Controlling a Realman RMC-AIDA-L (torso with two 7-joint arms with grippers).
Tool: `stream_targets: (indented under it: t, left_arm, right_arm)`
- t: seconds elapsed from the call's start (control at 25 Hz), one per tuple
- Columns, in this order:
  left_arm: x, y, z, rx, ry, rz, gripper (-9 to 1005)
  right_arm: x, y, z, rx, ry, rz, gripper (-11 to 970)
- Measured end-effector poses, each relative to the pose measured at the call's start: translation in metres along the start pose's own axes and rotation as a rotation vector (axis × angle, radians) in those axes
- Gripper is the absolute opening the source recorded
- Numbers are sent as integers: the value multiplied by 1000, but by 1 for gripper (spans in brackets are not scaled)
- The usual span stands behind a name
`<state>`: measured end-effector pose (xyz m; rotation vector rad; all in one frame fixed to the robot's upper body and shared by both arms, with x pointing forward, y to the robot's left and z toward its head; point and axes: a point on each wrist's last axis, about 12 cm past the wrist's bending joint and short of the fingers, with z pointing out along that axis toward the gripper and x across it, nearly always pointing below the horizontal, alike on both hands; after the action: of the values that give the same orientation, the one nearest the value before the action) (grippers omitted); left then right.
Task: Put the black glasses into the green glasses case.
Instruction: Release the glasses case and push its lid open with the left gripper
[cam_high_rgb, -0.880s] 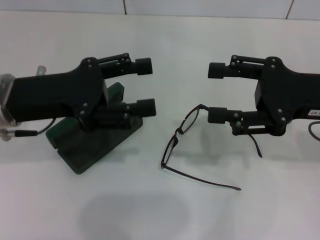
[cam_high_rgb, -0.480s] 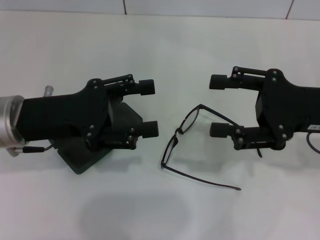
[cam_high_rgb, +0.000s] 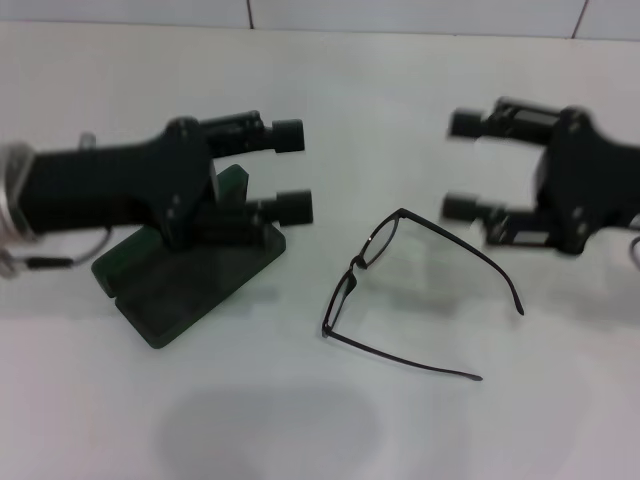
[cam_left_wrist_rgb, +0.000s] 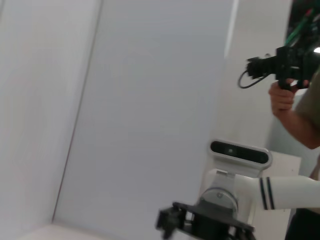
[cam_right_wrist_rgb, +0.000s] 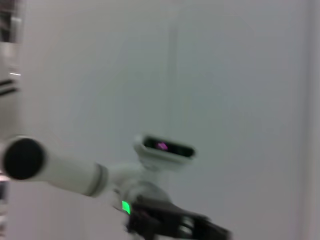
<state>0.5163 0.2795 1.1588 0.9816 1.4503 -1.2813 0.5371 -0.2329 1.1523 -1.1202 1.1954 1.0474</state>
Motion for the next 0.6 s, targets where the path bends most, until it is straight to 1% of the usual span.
stream_targets:
  t: [0.08, 0.12, 0.16, 0.24, 0.32, 0.36, 0.44, 0.56, 0.6]
  left_arm:
    - [-18, 0, 1, -38, 69, -15, 821]
    - [-31, -1, 1, -87, 130, -16, 821]
    - [-43, -3, 2, -147, 190, -12, 821]
    - [-58, -6, 2, -273, 304, -14, 820]
    - [-69, -7, 8, -453, 466, -52, 820]
    - [-70, -7, 11, -506, 525, -63, 819]
    - [-65, -3, 19, -593, 647, -82, 819]
    - [-49, 6, 31, -666, 782, -77, 819]
    - [-46, 10, 33, -693, 802, -73, 819]
  right_arm:
    - [3, -3, -13, 77, 3, 8, 755]
    - [5, -4, -21, 117, 3, 15, 755]
    - [7, -3, -28, 147, 6, 23, 755]
    - [11, 0, -39, 191, 6, 35, 755]
    - [15, 5, -48, 225, 7, 51, 755]
    - [17, 7, -52, 239, 8, 58, 755]
    - [21, 10, -58, 264, 5, 68, 754]
    - [26, 12, -60, 277, 0, 79, 754]
    - [27, 12, -59, 277, -3, 82, 754]
